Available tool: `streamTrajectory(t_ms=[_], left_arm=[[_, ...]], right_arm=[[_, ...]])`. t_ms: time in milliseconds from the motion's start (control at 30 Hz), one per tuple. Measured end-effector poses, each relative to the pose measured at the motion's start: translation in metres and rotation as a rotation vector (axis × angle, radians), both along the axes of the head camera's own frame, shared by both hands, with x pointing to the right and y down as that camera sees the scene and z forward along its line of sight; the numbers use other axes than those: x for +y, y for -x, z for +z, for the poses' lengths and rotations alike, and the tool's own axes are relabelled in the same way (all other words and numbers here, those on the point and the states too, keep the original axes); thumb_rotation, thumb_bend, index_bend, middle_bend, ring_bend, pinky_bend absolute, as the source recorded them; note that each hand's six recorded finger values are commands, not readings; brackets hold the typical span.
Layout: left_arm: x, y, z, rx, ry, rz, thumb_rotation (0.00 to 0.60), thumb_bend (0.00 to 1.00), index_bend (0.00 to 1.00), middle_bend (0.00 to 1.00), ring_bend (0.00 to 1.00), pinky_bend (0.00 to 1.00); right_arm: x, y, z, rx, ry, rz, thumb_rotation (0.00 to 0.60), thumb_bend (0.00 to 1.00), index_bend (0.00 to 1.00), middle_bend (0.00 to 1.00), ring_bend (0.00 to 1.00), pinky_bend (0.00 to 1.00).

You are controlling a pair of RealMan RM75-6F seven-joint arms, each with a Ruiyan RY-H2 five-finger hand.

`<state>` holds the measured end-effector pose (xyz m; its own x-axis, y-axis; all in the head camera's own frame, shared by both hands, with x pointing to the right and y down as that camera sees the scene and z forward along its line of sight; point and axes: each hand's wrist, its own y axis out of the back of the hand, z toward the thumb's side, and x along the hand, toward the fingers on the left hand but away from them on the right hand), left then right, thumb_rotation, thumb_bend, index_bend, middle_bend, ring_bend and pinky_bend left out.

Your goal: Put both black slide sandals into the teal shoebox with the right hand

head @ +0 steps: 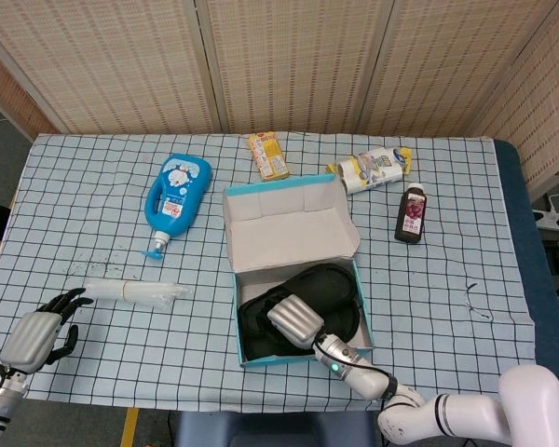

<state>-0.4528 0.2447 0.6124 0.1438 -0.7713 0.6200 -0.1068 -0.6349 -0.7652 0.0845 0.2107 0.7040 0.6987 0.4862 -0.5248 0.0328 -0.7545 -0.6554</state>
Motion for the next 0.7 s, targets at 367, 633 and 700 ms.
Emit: streamTrajectory(t_ms=[367, 633, 700], left_arm=[[0.001, 0.000, 0.001, 0.000, 0.003, 0.003, 0.600, 0.67, 0.22, 0.09, 0.15, 0.38], [0.002, -0.001, 0.003, -0.007, 0.014, 0.010, 0.600, 0.67, 0.22, 0.09, 0.15, 0.38], [0.002, -0.001, 0.003, -0.008, 0.015, 0.009, 0.600, 0.67, 0.22, 0.09, 0.15, 0.38]], right_arm=[[-0.005, -0.003, 0.002, -0.002, -0.052, 0.014, 0.600, 0.58, 0.62, 0.50, 0.30, 0.32], [-0.029, -0.015, -0.039, -0.126, -0.040, 0.125, 0.600, 0.52, 0.50, 0.46, 0.22, 0.32], [-0.037, -0.025, -0.052, -0.147, -0.037, 0.150, 0.600, 0.52, 0.47, 0.42, 0.18, 0.32]])
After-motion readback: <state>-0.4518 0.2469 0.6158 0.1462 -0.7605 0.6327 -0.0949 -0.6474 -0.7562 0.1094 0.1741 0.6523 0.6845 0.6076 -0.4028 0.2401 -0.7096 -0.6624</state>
